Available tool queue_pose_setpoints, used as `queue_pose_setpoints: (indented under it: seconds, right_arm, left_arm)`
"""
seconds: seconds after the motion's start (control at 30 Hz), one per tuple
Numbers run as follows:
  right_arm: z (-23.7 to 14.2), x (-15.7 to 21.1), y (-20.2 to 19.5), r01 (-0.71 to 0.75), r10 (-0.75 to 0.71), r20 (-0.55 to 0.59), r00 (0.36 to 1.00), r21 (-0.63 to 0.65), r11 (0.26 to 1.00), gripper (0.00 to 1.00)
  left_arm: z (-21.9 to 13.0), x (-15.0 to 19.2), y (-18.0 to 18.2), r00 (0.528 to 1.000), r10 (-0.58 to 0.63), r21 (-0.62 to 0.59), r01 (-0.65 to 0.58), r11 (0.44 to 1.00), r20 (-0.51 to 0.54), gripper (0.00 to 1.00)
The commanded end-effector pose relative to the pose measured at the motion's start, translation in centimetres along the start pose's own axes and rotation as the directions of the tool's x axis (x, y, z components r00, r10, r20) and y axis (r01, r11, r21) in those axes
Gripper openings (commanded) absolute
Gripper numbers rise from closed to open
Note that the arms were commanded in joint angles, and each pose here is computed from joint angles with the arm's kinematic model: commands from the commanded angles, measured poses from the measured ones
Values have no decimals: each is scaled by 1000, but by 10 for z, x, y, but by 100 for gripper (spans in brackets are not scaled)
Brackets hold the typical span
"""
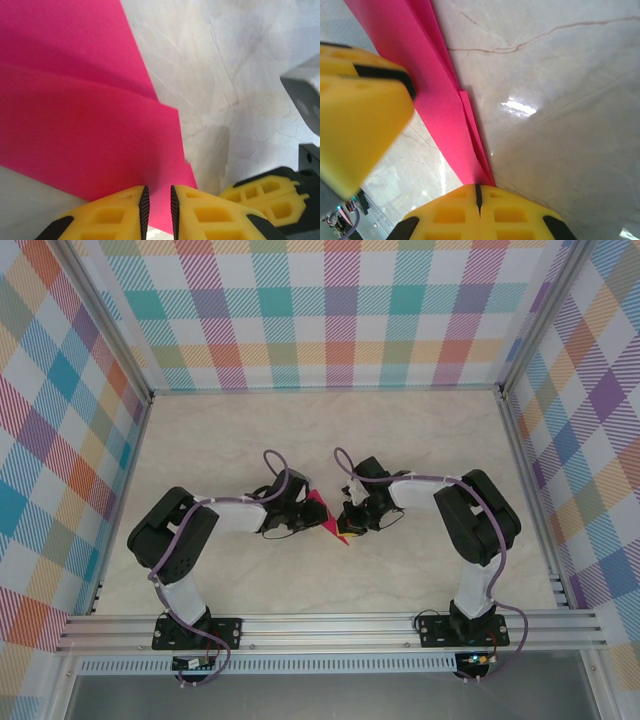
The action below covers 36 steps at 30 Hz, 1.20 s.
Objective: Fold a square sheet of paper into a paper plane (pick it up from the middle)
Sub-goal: Fold the wing for the fifth time at the center of the table.
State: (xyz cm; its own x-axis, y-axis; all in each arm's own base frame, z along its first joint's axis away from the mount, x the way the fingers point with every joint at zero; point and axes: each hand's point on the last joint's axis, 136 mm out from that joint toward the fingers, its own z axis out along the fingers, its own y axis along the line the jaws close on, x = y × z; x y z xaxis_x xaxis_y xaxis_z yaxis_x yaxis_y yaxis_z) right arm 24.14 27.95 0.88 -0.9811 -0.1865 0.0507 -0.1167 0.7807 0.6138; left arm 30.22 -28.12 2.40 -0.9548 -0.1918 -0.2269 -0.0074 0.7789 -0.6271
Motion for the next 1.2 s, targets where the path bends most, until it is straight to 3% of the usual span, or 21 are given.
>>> queue_pose_setpoints:
  seconds: [0.0, 0.8, 1.03, 1.17]
  right_arm:
    - [21, 42, -100, -98, 140, -84, 987, 386, 917, 1]
    - [24, 43, -104, -93, 144, -98, 985, 402, 911, 0]
    - [24, 43, -104, -94, 145, -98, 985, 400, 912, 0]
    - [24, 42, -103, -93, 142, -97, 985, 394, 914, 0]
  left_arm:
    - [-5, -20, 32, 998, -21, -113, 27, 993, 51, 22]
    - [-31, -75, 88, 987, -85, -208, 113, 972, 137, 22]
    - [-38, -92, 81, 988, -44, -221, 76, 972, 146, 22]
    - [-55, -94, 55, 986, -24, -142, 47, 989, 163, 22]
